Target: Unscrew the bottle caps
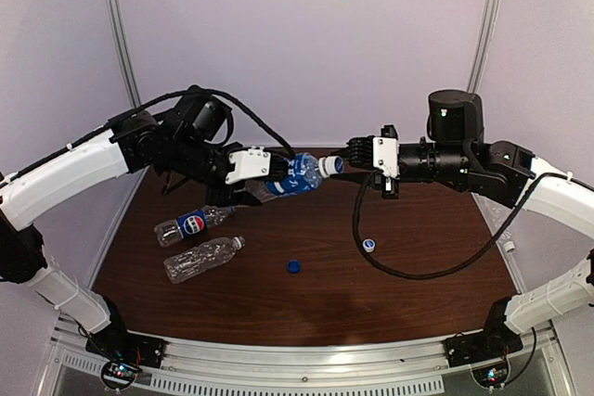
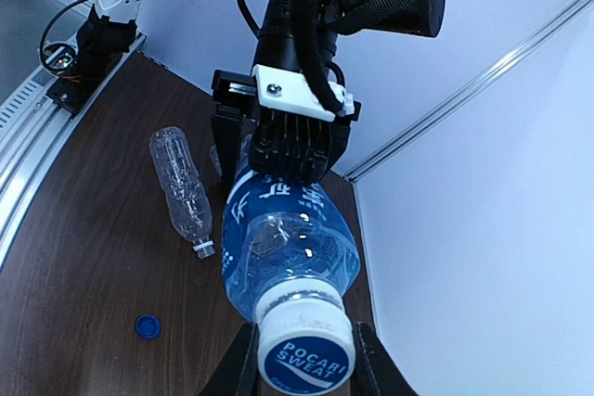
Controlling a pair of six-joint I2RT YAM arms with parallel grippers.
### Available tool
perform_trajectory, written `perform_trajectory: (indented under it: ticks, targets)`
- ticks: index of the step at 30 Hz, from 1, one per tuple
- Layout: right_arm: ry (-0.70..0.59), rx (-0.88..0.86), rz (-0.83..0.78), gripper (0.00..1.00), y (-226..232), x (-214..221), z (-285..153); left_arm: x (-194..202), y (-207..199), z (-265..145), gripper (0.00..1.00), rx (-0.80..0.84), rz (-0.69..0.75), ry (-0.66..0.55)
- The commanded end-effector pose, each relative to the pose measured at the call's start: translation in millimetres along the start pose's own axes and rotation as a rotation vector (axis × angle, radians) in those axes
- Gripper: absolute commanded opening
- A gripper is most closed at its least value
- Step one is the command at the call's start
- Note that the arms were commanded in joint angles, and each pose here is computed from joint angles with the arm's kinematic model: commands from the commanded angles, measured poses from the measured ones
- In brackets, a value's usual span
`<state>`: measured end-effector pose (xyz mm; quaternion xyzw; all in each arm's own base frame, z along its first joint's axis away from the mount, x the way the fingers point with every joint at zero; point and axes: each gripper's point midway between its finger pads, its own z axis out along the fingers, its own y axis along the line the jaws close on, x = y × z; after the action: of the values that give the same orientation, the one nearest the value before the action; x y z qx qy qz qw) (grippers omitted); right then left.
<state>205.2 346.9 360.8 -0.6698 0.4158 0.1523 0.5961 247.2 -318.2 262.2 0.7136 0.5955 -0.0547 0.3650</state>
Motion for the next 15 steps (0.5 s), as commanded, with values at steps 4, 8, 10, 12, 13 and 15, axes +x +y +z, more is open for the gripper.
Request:
perform_trajectory:
  ticks: [4, 8, 10, 12, 13, 15]
  targets:
    - [-0.008, 0.004, -0.034, 0.0, 4.7, -0.8, -7.7, 9.2, 10.3, -4.6, 0.39, -0.023, -0.058, 0.036]
    - [-0.035, 0.026, -0.013, 0.01, 2.5, -4.4, -8.6, 7.0, 12.3, -6.0, 0.39, -0.027, -0.059, 0.03]
    - [-0.039, 0.029, -0.01, 0.01, 2.4, -4.6, -8.3, 6.0, 13.3, -6.9, 0.39, -0.03, -0.057, 0.027]
    - [-0.042, 0.028, -0.007, 0.01, 2.3, -5.4, -7.7, 5.5, 14.8, -7.8, 0.39, -0.035, -0.058, 0.027]
    - [-0.045, 0.026, -0.006, 0.0, 2.6, -6.3, -7.6, 5.3, 15.1, -8.2, 0.39, -0.036, -0.056, 0.027]
    - [-0.049, 0.023, -0.004, 0.0, 2.7, -7.4, -8.0, 4.8, 14.8, -8.2, 0.39, -0.035, -0.056, 0.025]
